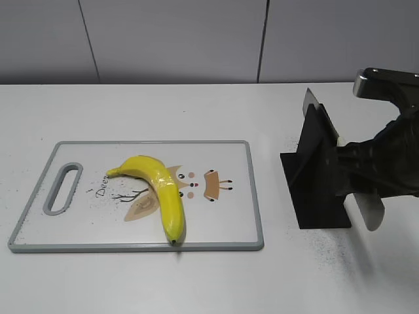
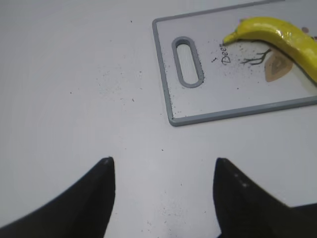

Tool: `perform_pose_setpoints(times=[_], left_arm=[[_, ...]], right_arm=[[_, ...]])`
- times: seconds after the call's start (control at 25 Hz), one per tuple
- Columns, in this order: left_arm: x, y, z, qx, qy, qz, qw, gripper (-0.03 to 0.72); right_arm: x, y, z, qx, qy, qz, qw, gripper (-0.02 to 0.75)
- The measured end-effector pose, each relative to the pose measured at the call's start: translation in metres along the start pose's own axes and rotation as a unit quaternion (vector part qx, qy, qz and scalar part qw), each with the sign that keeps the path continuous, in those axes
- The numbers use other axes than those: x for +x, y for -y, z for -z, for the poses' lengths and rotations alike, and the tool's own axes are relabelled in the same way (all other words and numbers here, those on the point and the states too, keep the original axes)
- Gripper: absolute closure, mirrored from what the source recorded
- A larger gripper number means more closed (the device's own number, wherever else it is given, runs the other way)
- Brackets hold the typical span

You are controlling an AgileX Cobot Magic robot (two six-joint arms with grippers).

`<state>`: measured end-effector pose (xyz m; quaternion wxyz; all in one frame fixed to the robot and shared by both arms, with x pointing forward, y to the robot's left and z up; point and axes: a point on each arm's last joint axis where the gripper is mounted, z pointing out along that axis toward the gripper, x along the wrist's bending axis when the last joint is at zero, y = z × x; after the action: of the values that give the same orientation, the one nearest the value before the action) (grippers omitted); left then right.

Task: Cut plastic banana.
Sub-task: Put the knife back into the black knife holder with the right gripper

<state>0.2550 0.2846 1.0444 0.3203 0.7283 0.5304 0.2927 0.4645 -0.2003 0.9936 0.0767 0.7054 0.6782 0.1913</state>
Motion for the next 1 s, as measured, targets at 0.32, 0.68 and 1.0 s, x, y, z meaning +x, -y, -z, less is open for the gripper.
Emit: perform_pose_setpoints(times=[0.32, 0.68, 1.0], left_arm=[[-0.007, 0.011, 0.016, -0.067, -0.016, -0.012, 0.998, 0.103], [-0.008, 0.012, 0.017, -0.075, -0.016, -0.006, 0.997, 0.103], [-0.008, 0.013, 0.018, -0.078, 0.007, -0.020, 0.997, 0.103]], right_arm=[[-0.005, 0.009, 0.040, -0.025, -0.011, 0.028, 0.999, 0.075], [-0.032, 0.063, 0.123, -0.160, -0.045, 0.173, 0.971, 0.113], [-0.067, 0.134, 0.147, -0.261, -0.068, 0.186, 0.945, 0.156]])
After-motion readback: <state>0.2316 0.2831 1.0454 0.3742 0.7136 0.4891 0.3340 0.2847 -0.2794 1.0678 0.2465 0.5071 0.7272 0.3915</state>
